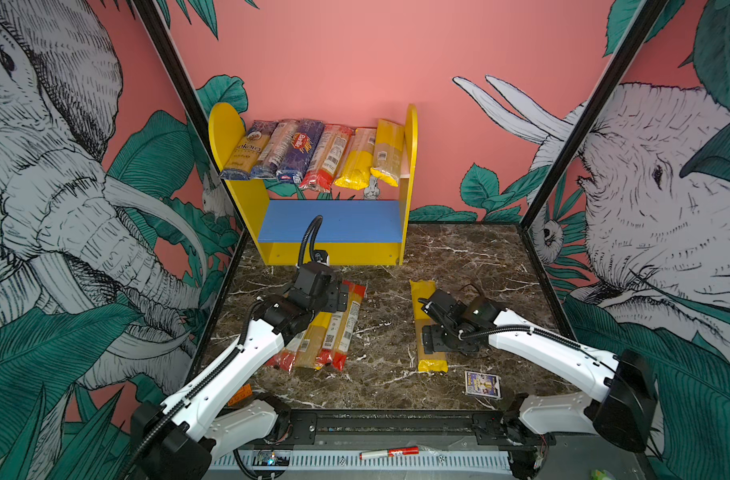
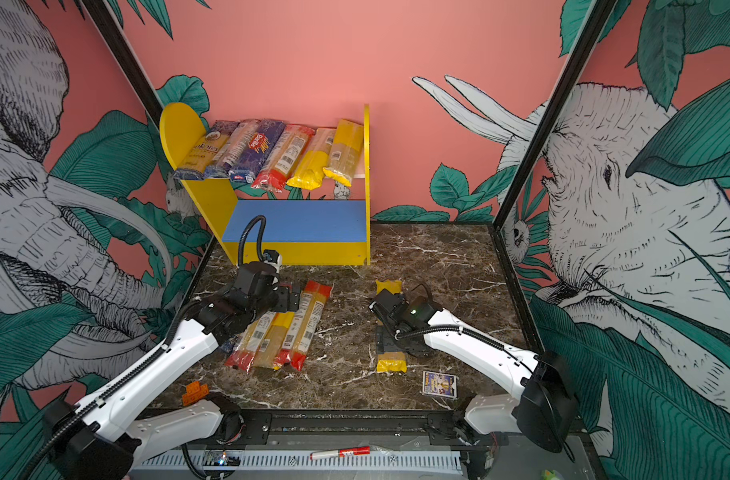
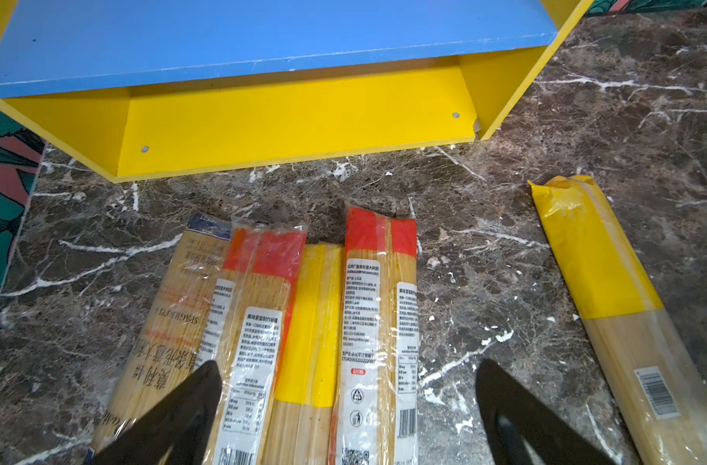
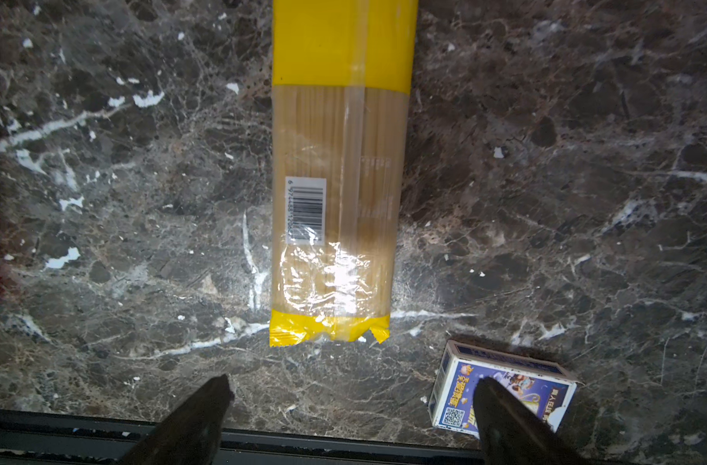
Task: Arrange pasta packages on shelves
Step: Pick up the pasta bag from the center of the table.
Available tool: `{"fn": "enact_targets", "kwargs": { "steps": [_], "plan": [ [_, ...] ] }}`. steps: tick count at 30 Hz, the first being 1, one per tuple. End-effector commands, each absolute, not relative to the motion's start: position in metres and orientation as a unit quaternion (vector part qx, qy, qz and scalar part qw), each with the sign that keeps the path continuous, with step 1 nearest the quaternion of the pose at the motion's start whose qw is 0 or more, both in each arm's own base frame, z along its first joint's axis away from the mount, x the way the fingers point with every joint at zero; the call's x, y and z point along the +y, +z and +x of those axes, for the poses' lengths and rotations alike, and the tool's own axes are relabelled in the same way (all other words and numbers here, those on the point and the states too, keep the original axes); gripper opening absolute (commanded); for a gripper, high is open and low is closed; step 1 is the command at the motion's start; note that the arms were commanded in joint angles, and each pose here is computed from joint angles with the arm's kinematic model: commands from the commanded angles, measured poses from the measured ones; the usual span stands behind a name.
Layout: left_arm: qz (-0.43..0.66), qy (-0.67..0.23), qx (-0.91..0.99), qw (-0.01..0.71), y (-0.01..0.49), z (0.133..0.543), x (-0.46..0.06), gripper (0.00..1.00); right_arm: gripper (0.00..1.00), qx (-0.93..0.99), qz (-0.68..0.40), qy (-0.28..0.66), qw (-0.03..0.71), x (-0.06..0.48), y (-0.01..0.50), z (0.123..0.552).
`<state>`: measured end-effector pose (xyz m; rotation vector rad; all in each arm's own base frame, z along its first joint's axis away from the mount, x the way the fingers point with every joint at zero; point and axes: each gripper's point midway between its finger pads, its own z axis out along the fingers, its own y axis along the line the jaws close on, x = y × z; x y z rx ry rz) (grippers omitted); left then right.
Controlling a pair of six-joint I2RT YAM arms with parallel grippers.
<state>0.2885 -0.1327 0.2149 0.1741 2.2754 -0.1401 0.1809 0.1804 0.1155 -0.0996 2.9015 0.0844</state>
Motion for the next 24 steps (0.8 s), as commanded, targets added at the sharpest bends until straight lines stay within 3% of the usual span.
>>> {"fn": "enact_targets", "kwargs": {
  "steps": [1,24],
  "plan": [
    [0.046,-0.052,0.909,0.411,0.208,0.274,-0.118,0.99,0.94,0.992,-0.027,0.018,0.119,0.183,0.105,0.177],
    [0.006,-0.058,0.905,0.422,0.217,0.207,-0.068,0.99,0.99,0.990,-0.063,-0.018,0.126,0.205,0.029,0.204]
  ]
}}
